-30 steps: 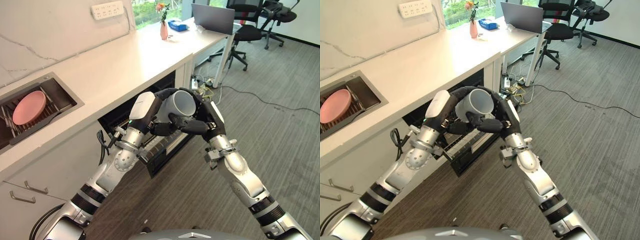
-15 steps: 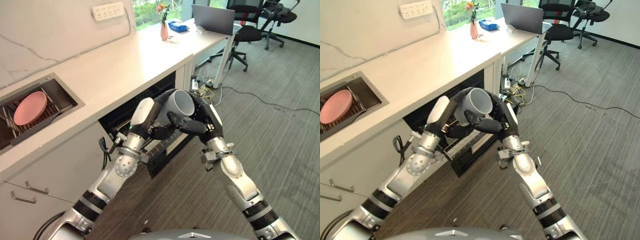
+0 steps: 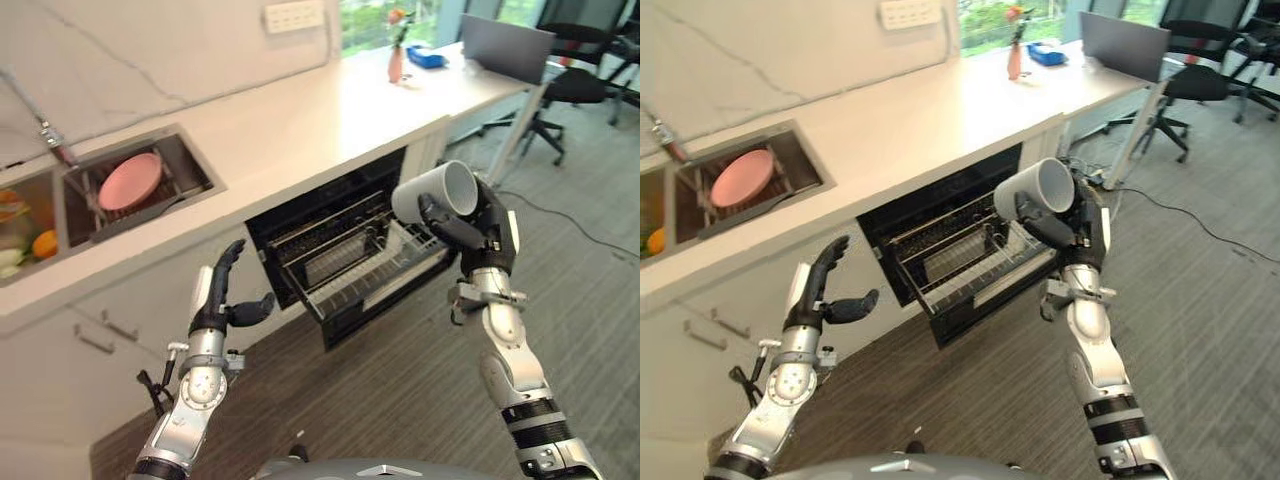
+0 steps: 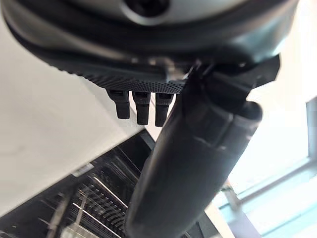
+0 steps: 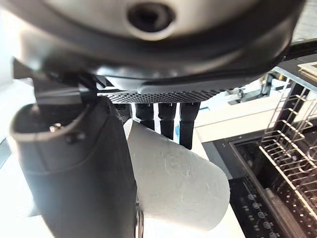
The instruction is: Place the dishes in the dishwasher.
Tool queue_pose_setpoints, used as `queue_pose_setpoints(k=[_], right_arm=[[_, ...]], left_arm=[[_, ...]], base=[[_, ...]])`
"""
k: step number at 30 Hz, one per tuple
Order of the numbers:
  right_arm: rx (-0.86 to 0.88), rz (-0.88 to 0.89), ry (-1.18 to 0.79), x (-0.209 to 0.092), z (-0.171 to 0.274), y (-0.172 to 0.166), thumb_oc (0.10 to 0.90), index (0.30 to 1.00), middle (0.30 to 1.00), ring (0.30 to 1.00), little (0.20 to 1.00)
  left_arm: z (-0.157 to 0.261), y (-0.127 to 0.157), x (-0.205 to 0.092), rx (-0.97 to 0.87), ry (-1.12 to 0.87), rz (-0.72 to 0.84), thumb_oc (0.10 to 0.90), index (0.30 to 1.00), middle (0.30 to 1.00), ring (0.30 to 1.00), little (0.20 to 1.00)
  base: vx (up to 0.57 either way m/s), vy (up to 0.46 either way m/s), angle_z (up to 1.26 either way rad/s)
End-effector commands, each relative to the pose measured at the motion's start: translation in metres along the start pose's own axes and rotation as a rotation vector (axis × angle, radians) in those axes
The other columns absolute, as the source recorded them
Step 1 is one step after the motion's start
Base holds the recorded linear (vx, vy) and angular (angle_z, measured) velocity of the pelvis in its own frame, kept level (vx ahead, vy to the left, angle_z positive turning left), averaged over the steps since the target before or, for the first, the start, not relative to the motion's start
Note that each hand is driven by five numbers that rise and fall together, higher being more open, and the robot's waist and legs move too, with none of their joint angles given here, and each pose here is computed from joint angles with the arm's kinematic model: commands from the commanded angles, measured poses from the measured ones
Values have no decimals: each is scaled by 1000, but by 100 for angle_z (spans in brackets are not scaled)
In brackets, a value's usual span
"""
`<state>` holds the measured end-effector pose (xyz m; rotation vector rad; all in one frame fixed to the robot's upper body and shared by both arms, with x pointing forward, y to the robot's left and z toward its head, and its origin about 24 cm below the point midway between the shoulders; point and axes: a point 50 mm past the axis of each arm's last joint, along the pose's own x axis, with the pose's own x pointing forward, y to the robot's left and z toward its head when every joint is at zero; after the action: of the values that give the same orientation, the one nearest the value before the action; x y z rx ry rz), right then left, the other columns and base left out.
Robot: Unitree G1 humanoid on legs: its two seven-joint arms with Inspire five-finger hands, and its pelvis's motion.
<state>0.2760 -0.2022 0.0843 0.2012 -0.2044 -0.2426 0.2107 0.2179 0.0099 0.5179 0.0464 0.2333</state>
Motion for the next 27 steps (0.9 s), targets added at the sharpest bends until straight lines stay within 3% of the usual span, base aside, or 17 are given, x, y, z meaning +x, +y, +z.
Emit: queue_pose_setpoints(k=[1, 4, 6, 12, 19, 27], right_arm=[[-72, 134, -273, 37, 53, 31, 400, 300, 300, 300, 300], [-361, 98, -316, 59, 63, 14, 400, 300, 300, 300, 300], [-414, 5, -239, 82, 59, -3, 400, 300, 300, 300, 300], [-636, -51, -117, 110, 60, -34, 400, 300, 300, 300, 300], [-777, -69, -41, 131, 70, -45, 400, 300, 300, 300, 300], [-884, -29, 4, 146, 76, -33, 400, 300, 300, 300, 300]], left_arm=[[42, 21, 24, -28, -237, 46, 800, 900, 900, 900, 900], [31, 20, 19, -1, -198, -18, 800, 900, 900, 900, 900], [19, 12, 13, 20, -153, -98, 800, 900, 900, 900, 900], [-6, 2, 1, 54, -48, -235, 800, 900, 900, 900, 900], [-13, -4, 2, 117, -40, -317, 800, 900, 900, 900, 900], [-10, -7, 10, 132, -63, -325, 800, 900, 900, 900, 900]], base=[[-35, -24, 47], [-67, -16, 57], [-87, -24, 41], [-17, 5, 38], [-56, 1, 18], [17, -7, 9]])
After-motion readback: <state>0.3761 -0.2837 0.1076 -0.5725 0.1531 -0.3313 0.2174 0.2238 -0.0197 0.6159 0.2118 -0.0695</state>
